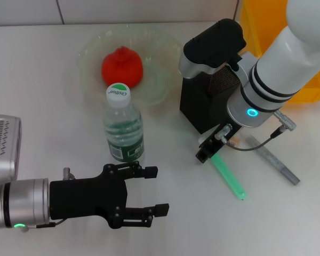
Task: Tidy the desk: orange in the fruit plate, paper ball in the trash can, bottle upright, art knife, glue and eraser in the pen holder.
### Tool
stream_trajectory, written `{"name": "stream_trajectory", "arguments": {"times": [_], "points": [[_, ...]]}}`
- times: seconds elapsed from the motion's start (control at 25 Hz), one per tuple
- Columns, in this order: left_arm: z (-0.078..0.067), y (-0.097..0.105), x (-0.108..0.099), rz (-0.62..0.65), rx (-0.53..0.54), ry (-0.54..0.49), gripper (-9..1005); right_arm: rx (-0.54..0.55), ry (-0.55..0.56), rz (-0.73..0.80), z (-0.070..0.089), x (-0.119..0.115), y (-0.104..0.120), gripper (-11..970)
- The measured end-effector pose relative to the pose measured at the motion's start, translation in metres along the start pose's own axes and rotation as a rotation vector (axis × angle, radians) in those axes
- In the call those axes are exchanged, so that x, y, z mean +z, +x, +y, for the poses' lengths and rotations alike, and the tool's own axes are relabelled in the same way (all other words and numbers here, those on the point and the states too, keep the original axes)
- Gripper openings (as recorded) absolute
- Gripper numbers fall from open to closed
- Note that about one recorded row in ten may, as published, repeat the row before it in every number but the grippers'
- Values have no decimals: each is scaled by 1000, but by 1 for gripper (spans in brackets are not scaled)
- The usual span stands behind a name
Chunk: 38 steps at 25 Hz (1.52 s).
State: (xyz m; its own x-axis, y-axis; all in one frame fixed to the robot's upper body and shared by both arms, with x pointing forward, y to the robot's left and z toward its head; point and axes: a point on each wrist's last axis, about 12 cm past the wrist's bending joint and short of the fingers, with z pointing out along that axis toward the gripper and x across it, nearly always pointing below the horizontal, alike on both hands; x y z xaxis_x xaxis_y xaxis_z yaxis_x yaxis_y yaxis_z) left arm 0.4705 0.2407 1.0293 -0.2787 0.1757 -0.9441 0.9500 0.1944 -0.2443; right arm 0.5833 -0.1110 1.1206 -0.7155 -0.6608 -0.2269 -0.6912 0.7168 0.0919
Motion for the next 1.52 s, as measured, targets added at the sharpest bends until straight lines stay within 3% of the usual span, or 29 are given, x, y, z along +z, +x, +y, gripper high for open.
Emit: {"name": "stream_trajectory", "arguments": {"times": [0.72,1.04,1.52], "points": [[1,-1,1,3,4,2,825,-5,5,-4,0,1,-1,351],[1,-1,1,7,3,1,825,-15,7,-4,1,1,-1,264],[-1,2,2,1,-11,0,824,-34,-10,-82,6,-12,2,179]]}}
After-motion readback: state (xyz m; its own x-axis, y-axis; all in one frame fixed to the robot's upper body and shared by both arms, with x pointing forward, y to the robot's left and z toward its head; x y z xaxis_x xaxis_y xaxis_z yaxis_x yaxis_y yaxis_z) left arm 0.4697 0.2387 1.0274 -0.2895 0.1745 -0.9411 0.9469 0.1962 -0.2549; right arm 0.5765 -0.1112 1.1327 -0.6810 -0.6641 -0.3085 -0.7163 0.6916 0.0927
